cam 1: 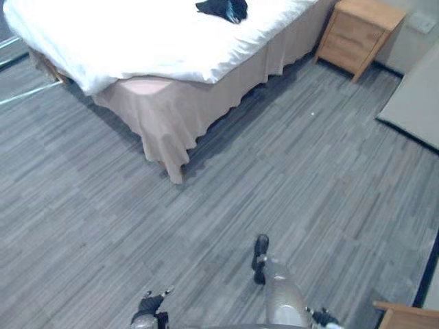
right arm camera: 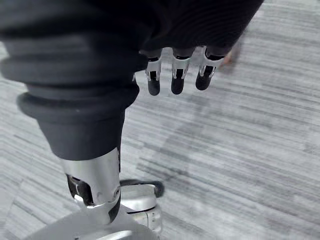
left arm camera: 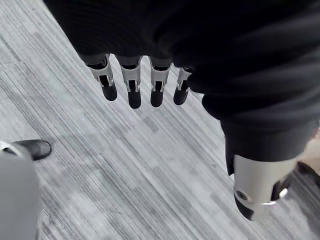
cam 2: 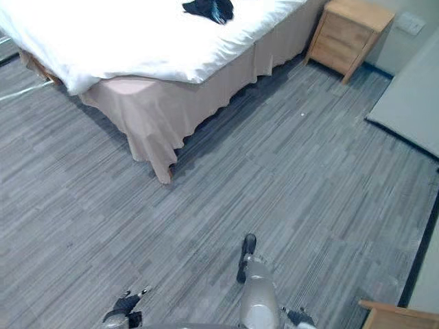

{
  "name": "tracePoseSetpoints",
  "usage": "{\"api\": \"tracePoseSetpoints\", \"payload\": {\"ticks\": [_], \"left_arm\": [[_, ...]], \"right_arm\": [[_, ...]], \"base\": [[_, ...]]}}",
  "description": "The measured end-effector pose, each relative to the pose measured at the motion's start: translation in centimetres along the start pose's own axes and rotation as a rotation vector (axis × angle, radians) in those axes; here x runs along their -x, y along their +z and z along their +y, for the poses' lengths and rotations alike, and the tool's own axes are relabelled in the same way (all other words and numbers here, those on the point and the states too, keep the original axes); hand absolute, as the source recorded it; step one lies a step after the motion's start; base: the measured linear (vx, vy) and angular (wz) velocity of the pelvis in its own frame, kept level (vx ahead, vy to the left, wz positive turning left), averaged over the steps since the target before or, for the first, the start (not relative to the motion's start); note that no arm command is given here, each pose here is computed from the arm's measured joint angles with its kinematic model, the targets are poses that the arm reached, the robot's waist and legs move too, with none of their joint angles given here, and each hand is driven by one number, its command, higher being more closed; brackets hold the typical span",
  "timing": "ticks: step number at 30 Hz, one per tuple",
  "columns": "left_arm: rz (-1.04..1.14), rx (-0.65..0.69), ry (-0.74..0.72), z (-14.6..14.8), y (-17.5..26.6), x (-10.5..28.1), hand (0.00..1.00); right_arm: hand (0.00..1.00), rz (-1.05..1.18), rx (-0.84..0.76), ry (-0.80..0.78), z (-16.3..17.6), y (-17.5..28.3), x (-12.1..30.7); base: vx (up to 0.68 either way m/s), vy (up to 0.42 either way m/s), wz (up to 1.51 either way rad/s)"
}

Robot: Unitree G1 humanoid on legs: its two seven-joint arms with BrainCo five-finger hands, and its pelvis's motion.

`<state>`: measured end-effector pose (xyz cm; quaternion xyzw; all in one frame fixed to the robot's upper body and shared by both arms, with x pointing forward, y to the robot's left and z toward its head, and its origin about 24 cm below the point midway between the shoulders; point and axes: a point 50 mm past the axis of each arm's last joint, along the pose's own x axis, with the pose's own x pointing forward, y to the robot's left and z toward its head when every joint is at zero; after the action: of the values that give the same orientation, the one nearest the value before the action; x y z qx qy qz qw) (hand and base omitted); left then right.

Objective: Tidy the bed and pick cloth on bed and put in laundry

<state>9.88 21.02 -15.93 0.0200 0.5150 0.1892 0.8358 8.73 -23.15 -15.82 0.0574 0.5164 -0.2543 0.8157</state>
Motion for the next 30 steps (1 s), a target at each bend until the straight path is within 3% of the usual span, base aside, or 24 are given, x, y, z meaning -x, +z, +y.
{"api": "tracePoseSetpoints", "payload": {"ticks": [4,10,14,21,25,30], "left_arm": [[-0.063,0.028,0.033,1.2,1.0,0.0,0.0],[-0.067,0.048,0.022,0.6,0.8,0.2,0.0],[-0.032,0.032,0.03,1.3,-0.1,0.1,0.0],[0.025,-0.028,0.008,1.5,-1.6,0.4,0.0],[0.02,-0.054,-0.003,1.4,-1.6,0.4,0.0],[0.048,-0.086,0.041,3.4,-2.4,0.4,0.0]], "right_arm": [[0.0,-0.028,0.093,0.02,0.5,0.9,-0.2],[0.0,-0.129,0.182,0.031,1.1,4.2,-0.5],[0.0,-0.06,0.191,0.03,0.7,1.4,-0.1],[0.0,-0.054,0.234,0.056,1.3,1.0,0.0],[0.0,-0.084,0.216,0.062,1.7,1.9,0.0],[0.0,-0.015,0.148,0.094,2.8,0.0,0.3]], "base": [[0.6,-0.263,-0.09],[0.49,-0.029,-0.02],[0.55,0.13,0.9],[0.49,0.066,1.16],[0.4,-0.267,1.42],[0.24,-0.471,0.77]]}}
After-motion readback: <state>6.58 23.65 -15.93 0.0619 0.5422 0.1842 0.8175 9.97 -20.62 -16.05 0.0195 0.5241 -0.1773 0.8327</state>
